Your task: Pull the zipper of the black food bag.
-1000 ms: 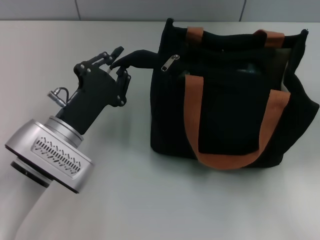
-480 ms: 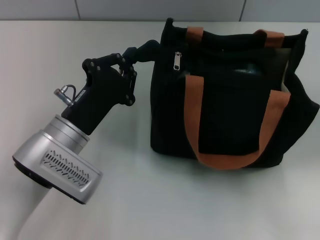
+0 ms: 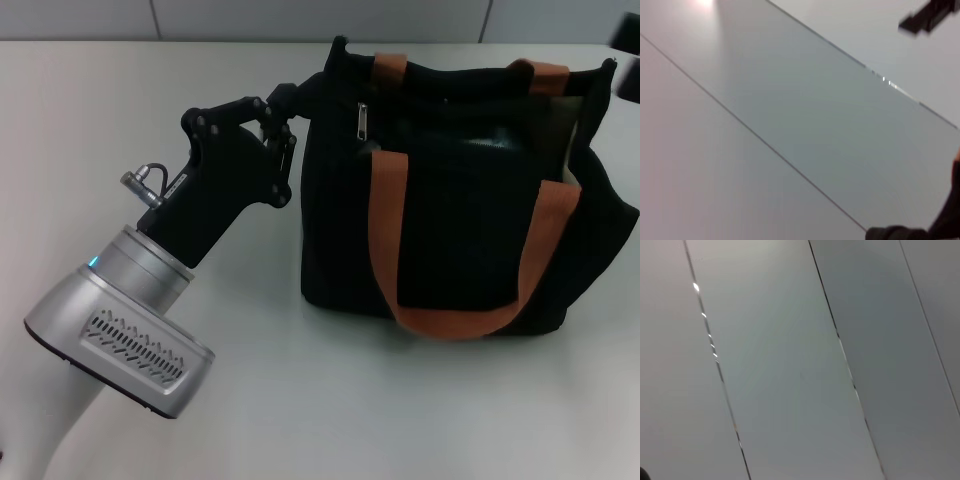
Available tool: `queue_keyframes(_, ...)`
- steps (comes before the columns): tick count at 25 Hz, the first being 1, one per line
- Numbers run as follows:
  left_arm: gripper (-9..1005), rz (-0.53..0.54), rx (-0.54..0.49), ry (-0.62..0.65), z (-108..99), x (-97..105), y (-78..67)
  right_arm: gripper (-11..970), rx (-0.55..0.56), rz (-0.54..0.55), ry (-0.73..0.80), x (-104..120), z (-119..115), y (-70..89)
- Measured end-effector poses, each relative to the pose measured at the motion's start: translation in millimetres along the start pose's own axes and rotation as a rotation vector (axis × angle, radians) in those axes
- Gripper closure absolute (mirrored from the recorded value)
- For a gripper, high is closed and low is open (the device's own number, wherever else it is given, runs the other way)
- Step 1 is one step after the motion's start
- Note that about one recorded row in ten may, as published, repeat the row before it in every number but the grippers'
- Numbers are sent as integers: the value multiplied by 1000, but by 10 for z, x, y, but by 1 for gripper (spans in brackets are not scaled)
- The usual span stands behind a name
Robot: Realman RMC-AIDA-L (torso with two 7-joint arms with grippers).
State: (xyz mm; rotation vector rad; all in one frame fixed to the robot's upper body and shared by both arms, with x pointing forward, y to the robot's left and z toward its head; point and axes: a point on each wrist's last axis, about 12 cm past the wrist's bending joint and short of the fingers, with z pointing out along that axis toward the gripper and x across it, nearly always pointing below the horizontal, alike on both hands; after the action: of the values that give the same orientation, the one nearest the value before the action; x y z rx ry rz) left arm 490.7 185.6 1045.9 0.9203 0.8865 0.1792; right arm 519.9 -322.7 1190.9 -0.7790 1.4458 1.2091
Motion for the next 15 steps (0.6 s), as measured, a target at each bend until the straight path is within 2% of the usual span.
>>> queue_keyframes(1, 976, 3, -3, -16, 14, -13, 9, 273, 0, 0, 0, 0, 0, 0)
queue_keyframes(3, 976, 8, -5, -37, 38, -31, 18, 274, 16, 44, 86, -65, 179, -89)
queue_keyframes(4, 976, 8, -5, -37, 38, -31, 18, 275, 16, 44, 86, -65, 179, -89)
queue_keyframes(5, 976, 9, -6, -46, 58, -41, 22, 275, 33, 69, 142, -80, 306, -144)
queue_keyframes(6, 976, 9, -6, -46, 58, -41, 22, 276, 33, 69, 142, -80, 306, -144)
queue_keyframes(8, 977, 9, -6, -57, 81, -53, 22, 277, 37, 93, 209, -60, 471, -189)
queue_keyframes(15, 977, 45, -7, -71, 146, -60, 37, 277, 47, 117, 334, 7, 783, -257)
